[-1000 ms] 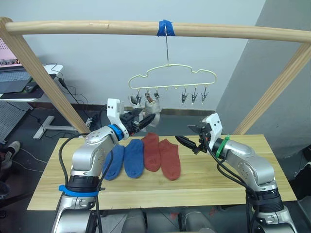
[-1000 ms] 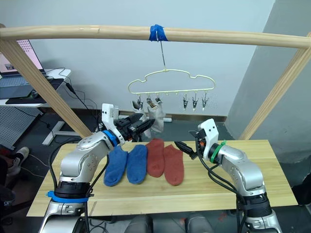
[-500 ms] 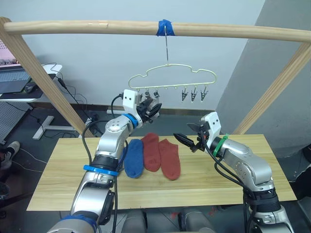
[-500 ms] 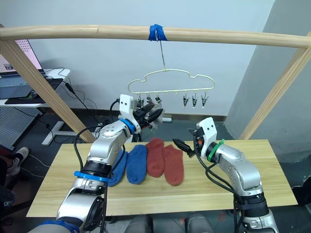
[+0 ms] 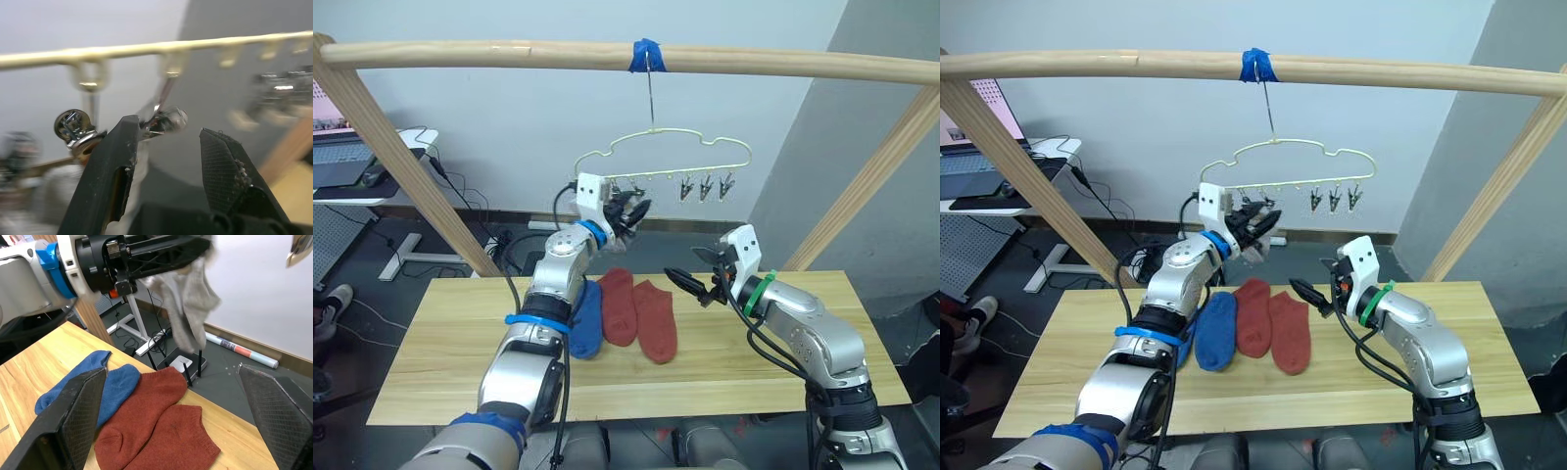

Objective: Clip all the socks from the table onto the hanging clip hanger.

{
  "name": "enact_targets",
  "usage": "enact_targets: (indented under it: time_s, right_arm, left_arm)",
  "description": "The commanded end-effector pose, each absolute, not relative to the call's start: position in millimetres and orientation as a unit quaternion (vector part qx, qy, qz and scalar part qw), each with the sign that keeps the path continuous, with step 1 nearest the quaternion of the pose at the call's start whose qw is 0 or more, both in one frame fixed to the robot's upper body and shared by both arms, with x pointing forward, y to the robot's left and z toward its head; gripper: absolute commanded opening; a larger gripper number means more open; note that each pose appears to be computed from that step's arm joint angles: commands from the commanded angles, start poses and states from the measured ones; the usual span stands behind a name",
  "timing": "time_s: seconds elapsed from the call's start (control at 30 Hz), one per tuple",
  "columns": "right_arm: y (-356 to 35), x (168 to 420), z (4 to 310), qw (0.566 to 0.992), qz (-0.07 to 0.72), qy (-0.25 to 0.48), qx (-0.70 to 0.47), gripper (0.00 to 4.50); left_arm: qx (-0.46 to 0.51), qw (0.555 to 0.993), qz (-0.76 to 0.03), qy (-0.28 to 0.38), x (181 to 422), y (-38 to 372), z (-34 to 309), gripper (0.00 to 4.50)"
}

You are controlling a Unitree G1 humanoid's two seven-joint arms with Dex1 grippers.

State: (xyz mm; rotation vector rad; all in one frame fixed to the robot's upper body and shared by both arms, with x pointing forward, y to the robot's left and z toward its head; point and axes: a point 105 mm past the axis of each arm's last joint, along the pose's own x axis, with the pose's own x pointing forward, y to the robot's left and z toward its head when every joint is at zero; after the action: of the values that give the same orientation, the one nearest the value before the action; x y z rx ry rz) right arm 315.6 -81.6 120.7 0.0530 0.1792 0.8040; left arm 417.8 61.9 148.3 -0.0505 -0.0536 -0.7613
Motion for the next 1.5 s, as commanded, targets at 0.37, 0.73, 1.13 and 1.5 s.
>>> enact_targets:
  time_s: [0.37,0.73,1.13,1.5]
  right_arm:
    - [-80.6,315.0,132.9,0.915,0.397,0.06,0.019,4.5]
    - [-78.0,308.3,147.4,0.912,0.409,0.038,0.009,4.5]
    - [-68.9,295.2,168.6,0.897,0.441,-0.033,-0.019,4.5]
    - [-72.1,297.5,172.6,0.901,0.431,-0.039,-0.022,4.5]
  left_arm:
    - [-0.036,0.926,-0.375,-0.026,398.8,77.2,152.1,2.22]
    - [0.008,0.945,-0.326,-0.022,389.7,105.3,137.6,2.22]
    - [0.016,0.958,-0.264,-0.111,404.8,114.2,161.5,2.22]
    - [0.019,0.963,-0.246,-0.11,413.9,112.2,153.3,0.75]
